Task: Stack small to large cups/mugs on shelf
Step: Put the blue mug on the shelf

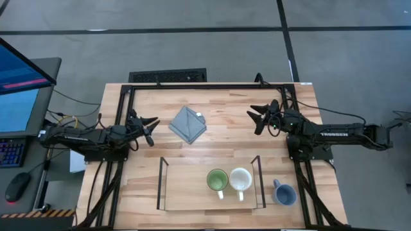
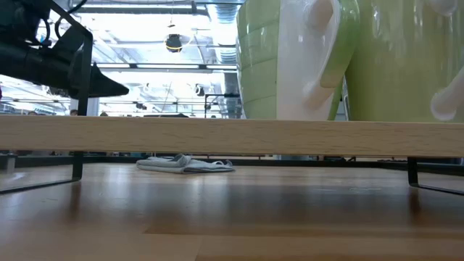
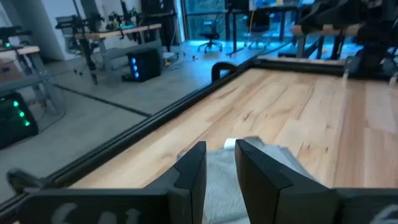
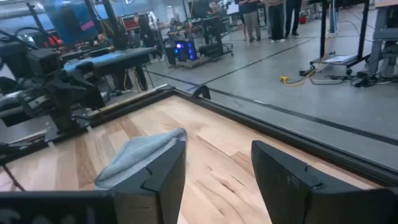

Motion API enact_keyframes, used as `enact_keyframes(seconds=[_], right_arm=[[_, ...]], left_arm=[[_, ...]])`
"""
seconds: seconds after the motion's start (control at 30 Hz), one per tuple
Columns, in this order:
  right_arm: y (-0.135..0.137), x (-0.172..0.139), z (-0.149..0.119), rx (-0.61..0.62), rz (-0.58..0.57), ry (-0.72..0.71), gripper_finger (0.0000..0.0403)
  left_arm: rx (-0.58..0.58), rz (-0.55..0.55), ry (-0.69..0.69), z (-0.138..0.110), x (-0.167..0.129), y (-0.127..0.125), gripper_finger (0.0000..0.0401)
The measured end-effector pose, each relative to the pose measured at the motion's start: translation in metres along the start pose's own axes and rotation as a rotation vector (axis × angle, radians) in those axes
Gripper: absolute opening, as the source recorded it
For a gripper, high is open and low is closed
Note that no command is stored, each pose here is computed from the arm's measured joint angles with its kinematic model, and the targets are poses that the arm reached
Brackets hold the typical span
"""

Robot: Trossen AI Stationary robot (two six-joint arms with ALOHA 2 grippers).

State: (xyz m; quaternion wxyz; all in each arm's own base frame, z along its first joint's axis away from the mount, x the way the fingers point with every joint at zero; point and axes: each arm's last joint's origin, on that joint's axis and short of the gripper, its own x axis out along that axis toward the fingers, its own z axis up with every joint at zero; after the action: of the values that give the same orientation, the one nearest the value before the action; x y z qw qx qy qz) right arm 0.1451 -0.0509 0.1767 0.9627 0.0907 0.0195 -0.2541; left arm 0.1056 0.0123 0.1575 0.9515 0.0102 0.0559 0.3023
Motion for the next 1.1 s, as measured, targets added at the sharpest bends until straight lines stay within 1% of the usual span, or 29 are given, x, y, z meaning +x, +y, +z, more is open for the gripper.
enact_keyframes(seconds=[0.17, 0.27, 0.33, 0.4, 0.53, 0.63, 0.8, 0.97, 1.1], right_arm=[[0.005, 0.001, 0.005, -0.003, 0.027, -0.011, 0.0205], [0.011, 0.002, 0.013, -0.002, 0.052, 0.0, 0.0205], [0.017, 0.004, 0.022, -0.01, 0.06, 0.036, 0.0205], [0.024, 0.006, 0.035, -0.003, 0.035, 0.082, 0.0205], [0.034, 0.003, 0.06, 0.022, -0.058, 0.213, 0.0205], [0.04, -0.005, 0.074, 0.091, -0.105, 0.313, 0.0205], [0.049, -0.022, 0.083, 0.199, -0.129, 0.477, 0.0205], [0.058, -0.039, 0.082, 0.302, -0.141, 0.619, 0.0205], [0.067, -0.051, 0.078, 0.397, -0.135, 0.692, 0.0205]], left_arm=[[0.027, -0.104, -0.022, 0.003, -0.001, -0.002, 0.0076], [0.02, -0.104, -0.03, 0.004, -0.002, -0.001, 0.0076], [0.02, -0.105, -0.03, 0.004, -0.002, -0.001, 0.0076], [0.024, -0.106, -0.026, 0.004, -0.002, -0.001, 0.0076], [0.032, -0.107, -0.016, 0.003, -0.002, -0.001, 0.0076], [0.033, -0.115, -0.014, 0.003, -0.002, -0.002, 0.0076], [0.051, -0.122, -0.013, 0.003, -0.002, -0.002, 0.0076], [0.062, -0.163, -0.012, 0.003, -0.002, -0.003, 0.0076], [0.063, -0.196, -0.012, 0.003, -0.002, -0.004, 0.0076]])
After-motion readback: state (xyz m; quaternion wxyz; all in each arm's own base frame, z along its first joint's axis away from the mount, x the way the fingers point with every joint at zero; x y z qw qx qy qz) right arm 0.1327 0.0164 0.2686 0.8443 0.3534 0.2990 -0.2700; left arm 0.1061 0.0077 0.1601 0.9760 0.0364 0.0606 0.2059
